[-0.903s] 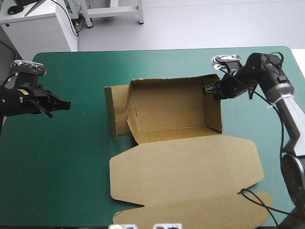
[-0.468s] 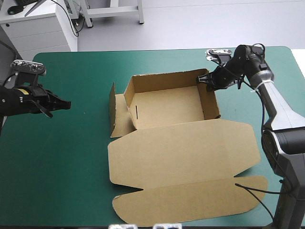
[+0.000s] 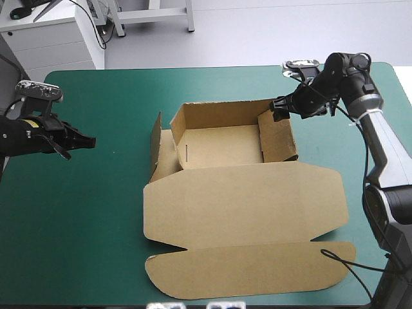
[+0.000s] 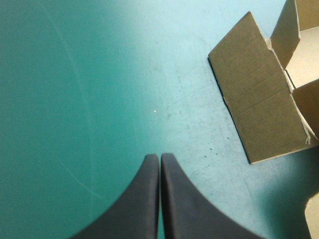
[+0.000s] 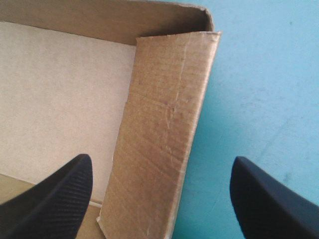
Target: Fold the box
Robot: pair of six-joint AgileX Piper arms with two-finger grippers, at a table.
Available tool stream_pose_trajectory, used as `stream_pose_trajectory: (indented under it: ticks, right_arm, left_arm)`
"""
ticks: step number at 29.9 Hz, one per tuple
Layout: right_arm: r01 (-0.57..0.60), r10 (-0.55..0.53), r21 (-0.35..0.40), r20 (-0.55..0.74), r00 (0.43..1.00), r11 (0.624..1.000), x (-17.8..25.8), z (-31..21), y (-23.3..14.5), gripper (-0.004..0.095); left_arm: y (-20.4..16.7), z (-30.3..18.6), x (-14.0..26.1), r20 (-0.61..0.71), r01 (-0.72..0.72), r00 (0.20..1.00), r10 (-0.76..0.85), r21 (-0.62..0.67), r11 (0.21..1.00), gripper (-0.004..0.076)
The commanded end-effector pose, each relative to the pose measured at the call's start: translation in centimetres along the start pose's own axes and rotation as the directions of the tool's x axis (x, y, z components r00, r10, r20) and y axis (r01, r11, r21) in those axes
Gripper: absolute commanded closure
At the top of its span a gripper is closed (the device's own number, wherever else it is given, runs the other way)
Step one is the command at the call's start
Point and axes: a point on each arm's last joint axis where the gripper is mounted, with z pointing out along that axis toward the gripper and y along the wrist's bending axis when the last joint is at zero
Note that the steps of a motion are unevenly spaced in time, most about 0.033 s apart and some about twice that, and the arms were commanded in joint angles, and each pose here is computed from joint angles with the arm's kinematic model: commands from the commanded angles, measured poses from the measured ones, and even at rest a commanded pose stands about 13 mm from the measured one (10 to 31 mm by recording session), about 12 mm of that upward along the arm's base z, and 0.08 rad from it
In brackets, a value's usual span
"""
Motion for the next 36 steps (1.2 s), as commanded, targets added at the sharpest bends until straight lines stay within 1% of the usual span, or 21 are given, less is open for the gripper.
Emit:
stream_pose_trajectory:
  ticks: [1, 7, 13, 18, 21, 23, 25, 28, 29, 32, 36]
  right_arm:
    - [0.04, -0.041, 0.011, 0.114, 0.993, 0.999, 0.1, -5.1, 1.3, 0.0187]
    - [0.037, -0.038, 0.015, 0.095, 0.995, 0.999, 0.1, -4.5, 1.1, 0.0187]
    - [0.016, -0.016, 0.009, -0.001, 1.0, 1.0, 0.5, -0.9, 0.2, 0.0187]
    - [-0.017, 0.015, -0.022, -0.091, 0.996, 1.0, 0.9, 2.8, -0.5, 0.0187]
    - [-0.027, 0.022, -0.036, -0.132, 0.991, 0.999, 1.1, 4.6, -0.6, 0.0216]
    - [-0.013, 0.008, -0.034, -0.149, 0.989, 0.999, 1.2, 5.2, -0.2, 0.0284]
    - [0.006, -0.011, -0.037, -0.16, 0.987, 0.999, 1.2, 5.7, 0.5, 0.0388]
    - [0.045, -0.048, -0.022, -0.178, 0.983, 0.999, 1.3, 6.3, 1.4, 0.0604]
    - [0.063, -0.063, -0.007, -0.185, 0.981, 0.998, 1.4, 6.4, 1.6, 0.0703]
    - [0.086, -0.082, 0.013, -0.191, 0.978, 0.996, 1.4, 6.5, 1.8, 0.0914]
    - [0.08, -0.075, 0.021, -0.175, 0.982, 0.997, 1.3, 5.8, 1.9, 0.0925]
  left_arm:
    - [-0.1, -1.5, -0.8, 0.094, 0.005, 0.996, -0.004, -0.013, 1.0, 0.0731]
    - [-0.1, -1.5, -0.8, 0.092, 0.005, 0.996, -0.004, -0.013, 1.0, 0.0731]
    - [-0.1, -1.3, -0.9, 0.092, 0.008, 0.996, -0.007, -0.01, 1.0, 0.0731]
    - [0.0, -0.8, -0.9, 0.076, 0.01, 0.997, -0.009, -0.005, 1.0, 0.0731]
    - [0.0, -0.6, -0.8, 0.063, 0.012, 0.998, -0.013, 0.003, 1.0, 0.0731]
    - [0.0, -0.4, -0.8, 0.055, 0.013, 0.998, -0.013, 0.005, 1.0, 0.0731]
    - [0.0, -0.2, -0.8, 0.05, 0.016, 0.999, -0.017, 0.011, 1.0, 0.0731]
    - [0.0, -0.2, -0.8, 0.048, 0.018, 0.999, -0.018, 0.015, 1.0, 0.0731]
    - [0.0, -0.2, -0.8, 0.048, 0.019, 0.999, -0.02, 0.018, 1.0, 0.0731]
    - [-0.1, -0.2, -0.8, 0.051, 0.023, 0.998, -0.024, 0.024, 0.999, 0.0731]
    - [-0.2, -0.2, -0.9, 0.057, 0.032, 0.998, -0.034, 0.039, 0.999, 0.0731]
